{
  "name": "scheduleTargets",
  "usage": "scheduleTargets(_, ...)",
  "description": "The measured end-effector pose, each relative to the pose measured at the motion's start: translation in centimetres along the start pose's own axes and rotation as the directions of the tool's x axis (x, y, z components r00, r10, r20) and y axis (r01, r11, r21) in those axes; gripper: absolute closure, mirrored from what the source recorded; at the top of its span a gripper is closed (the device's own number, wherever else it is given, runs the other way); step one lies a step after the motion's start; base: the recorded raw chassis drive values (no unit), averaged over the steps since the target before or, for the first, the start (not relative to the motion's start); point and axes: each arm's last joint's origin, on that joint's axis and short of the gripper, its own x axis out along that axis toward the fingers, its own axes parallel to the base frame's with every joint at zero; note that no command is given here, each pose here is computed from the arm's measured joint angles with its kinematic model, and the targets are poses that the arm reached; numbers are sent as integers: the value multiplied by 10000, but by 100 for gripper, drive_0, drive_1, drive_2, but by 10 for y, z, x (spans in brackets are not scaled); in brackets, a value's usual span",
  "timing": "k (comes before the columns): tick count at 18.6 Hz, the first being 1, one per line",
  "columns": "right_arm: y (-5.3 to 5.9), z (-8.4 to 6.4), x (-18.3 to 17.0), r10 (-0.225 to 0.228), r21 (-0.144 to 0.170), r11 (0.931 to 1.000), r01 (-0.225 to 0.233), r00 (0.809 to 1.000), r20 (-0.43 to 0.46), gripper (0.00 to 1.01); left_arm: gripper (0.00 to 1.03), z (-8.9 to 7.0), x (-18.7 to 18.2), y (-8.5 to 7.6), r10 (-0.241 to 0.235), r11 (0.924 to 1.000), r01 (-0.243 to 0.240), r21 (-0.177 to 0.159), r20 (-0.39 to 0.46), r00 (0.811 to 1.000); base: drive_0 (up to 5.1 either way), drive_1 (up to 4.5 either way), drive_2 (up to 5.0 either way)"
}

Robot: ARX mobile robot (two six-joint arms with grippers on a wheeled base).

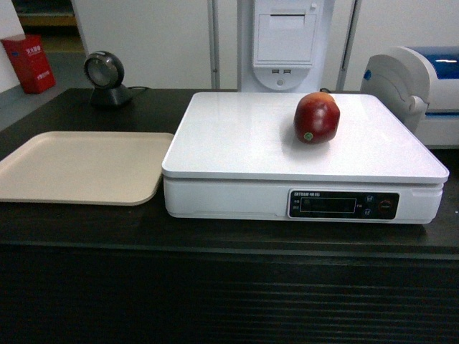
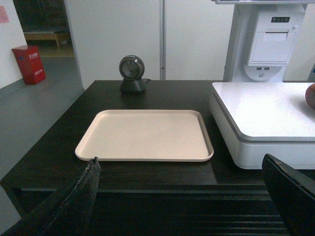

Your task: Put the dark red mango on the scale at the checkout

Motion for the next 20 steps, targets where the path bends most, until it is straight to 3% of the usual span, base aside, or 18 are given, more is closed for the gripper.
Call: scheduleTargets(20,0,0,0,-8,0,10000,8,10000,-4,3,5,0,0,0,-4,10000,4,31,4,10000,0,0,0)
